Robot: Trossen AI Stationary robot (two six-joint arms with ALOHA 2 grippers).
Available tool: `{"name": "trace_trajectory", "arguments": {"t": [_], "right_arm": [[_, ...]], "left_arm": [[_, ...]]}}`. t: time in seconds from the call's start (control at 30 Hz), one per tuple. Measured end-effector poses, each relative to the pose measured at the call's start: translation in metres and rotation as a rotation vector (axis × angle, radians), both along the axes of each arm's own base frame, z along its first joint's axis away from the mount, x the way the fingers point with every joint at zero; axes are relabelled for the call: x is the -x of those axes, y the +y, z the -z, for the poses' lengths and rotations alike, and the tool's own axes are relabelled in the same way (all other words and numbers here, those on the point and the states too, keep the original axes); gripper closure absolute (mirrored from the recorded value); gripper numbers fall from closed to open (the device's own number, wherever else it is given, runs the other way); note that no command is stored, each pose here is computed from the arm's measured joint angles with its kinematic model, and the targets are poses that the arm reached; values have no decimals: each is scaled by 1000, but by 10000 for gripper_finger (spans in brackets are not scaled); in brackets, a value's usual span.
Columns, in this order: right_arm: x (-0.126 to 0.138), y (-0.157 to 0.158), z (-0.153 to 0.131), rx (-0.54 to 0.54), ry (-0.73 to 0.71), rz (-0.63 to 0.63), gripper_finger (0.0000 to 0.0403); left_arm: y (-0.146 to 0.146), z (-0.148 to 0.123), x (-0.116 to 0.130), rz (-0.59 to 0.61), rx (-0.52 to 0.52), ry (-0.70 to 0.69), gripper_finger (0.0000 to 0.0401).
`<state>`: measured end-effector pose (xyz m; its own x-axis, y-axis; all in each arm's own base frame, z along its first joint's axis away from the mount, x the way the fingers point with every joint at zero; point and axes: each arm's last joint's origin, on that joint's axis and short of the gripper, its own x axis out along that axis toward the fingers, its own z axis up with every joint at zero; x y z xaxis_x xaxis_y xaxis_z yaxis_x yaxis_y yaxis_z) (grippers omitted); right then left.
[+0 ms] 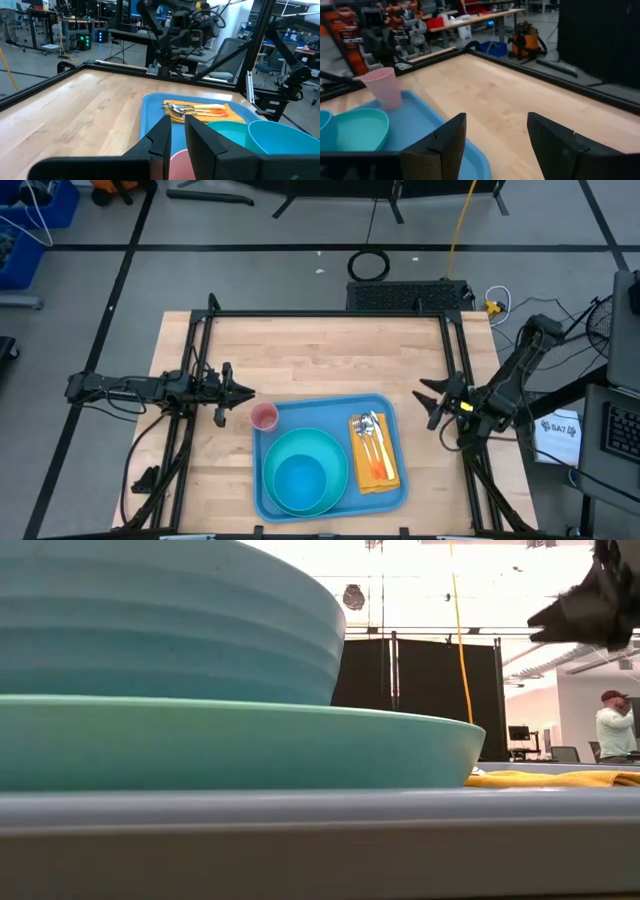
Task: Set up tray
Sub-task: Return to Home Position
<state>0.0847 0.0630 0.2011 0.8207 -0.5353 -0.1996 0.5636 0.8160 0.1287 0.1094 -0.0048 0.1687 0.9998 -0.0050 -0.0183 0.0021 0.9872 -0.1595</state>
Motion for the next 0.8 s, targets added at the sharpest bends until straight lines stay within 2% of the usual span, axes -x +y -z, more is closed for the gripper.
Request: {"name": "trace_trajectory", "arguments": {"t": [0.13, 0.3, 0.5, 0.67, 0.73, 0.8], "right_arm": [[8, -7, 23, -19, -55, -32, 202], [9, -7, 34, -11, -58, -104, 202], [2, -2, 25, 0, -109, -298, 202], [-2, -4, 11, 90, -325, -546, 205], [-2, -7, 7, 128, -377, -587, 210], [-3, -11, 8, 143, -370, -574, 214]], "left_arm": [[0, 0, 0, 0, 0, 0, 343], [0, 0, 0, 0, 0, 0, 343], [0, 0, 0, 0, 0, 0, 343], [0, 0, 0, 0, 0, 0, 343], [0, 0, 0, 0, 0, 0, 343], [0, 0, 0, 0, 0, 0, 343]]}}
